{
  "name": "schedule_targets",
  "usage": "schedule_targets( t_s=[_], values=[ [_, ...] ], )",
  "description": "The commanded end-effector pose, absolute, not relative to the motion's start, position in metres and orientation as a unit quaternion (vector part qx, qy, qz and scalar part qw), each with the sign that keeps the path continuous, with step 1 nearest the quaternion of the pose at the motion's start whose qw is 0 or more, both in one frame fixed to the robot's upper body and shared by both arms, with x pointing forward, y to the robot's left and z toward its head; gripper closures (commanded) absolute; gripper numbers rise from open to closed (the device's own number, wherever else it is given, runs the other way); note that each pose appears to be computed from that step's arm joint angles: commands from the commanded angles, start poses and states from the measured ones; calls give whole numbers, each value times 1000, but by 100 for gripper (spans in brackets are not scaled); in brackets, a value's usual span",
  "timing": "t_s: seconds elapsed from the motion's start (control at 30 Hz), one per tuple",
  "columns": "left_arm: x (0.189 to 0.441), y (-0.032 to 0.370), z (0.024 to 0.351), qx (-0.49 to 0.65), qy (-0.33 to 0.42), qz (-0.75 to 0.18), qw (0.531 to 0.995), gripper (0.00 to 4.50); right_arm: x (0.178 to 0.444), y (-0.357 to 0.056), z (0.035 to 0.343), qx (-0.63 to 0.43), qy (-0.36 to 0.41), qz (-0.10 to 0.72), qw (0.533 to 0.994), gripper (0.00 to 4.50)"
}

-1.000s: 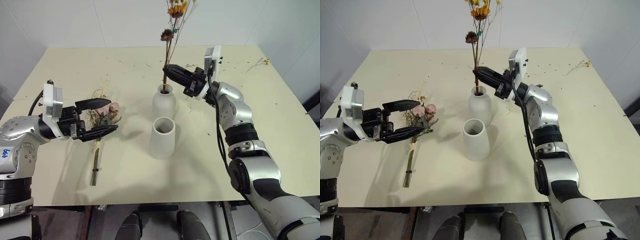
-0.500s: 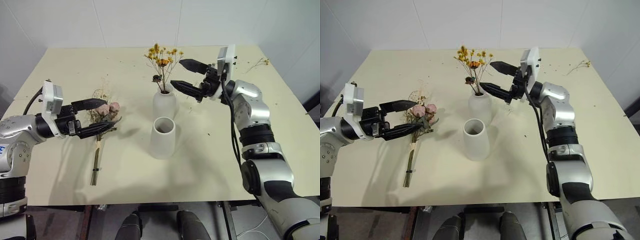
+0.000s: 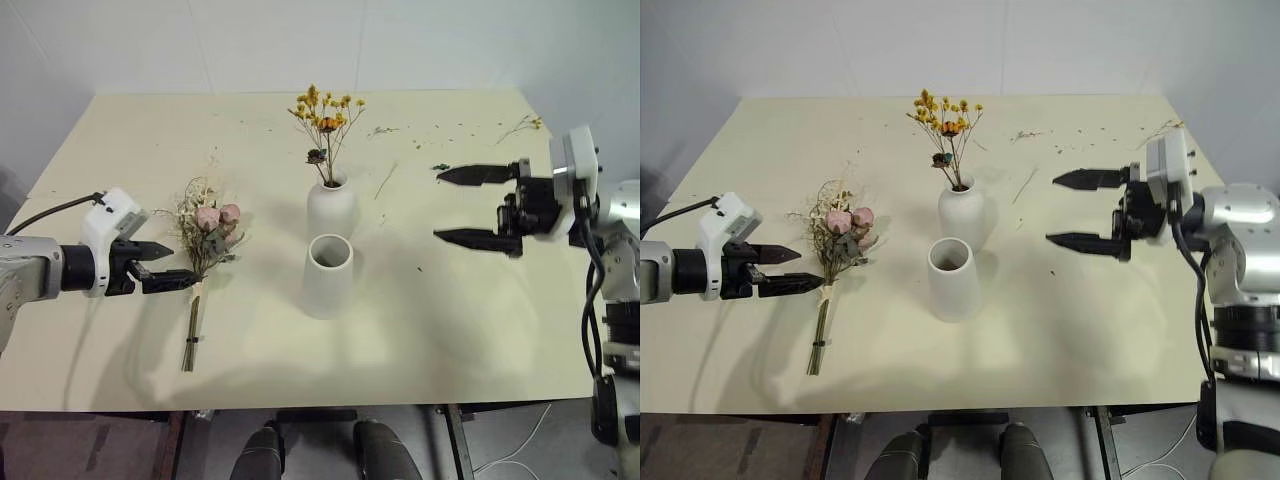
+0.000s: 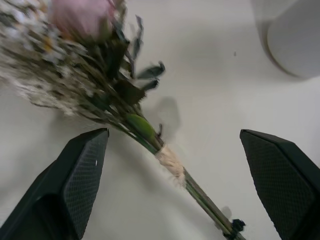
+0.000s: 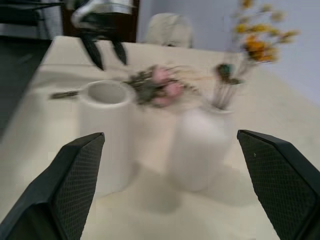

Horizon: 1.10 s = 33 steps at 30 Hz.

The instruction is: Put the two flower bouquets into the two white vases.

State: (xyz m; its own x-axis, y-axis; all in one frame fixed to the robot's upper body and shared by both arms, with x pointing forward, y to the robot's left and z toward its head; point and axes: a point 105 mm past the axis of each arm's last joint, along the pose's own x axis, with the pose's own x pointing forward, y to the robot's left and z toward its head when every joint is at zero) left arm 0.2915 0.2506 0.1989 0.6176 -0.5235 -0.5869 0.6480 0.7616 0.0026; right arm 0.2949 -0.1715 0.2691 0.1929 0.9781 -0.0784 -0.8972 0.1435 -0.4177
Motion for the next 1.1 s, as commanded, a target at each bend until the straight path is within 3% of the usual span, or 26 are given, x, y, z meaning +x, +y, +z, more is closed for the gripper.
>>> schedule_targets(
  t_s=[0.03,0.6,0.7,0.9,1.1],
  values=[
    [285,250,190,108,328,-317,883,0,274,-167,282,-208,-131,638,730,2],
    [300,231,148,56,389,-242,887,0,281,-161,276,-184,-132,646,729,2],
    [301,233,144,52,392,-235,888,60,279,-161,275,-182,-130,648,728,0],
    [301,237,141,56,393,-229,889,240,277,-164,273,-173,-138,648,729,0],
    [317,251,147,76,348,-200,913,422,276,-166,266,-171,-133,646,732,0]
  ],
)
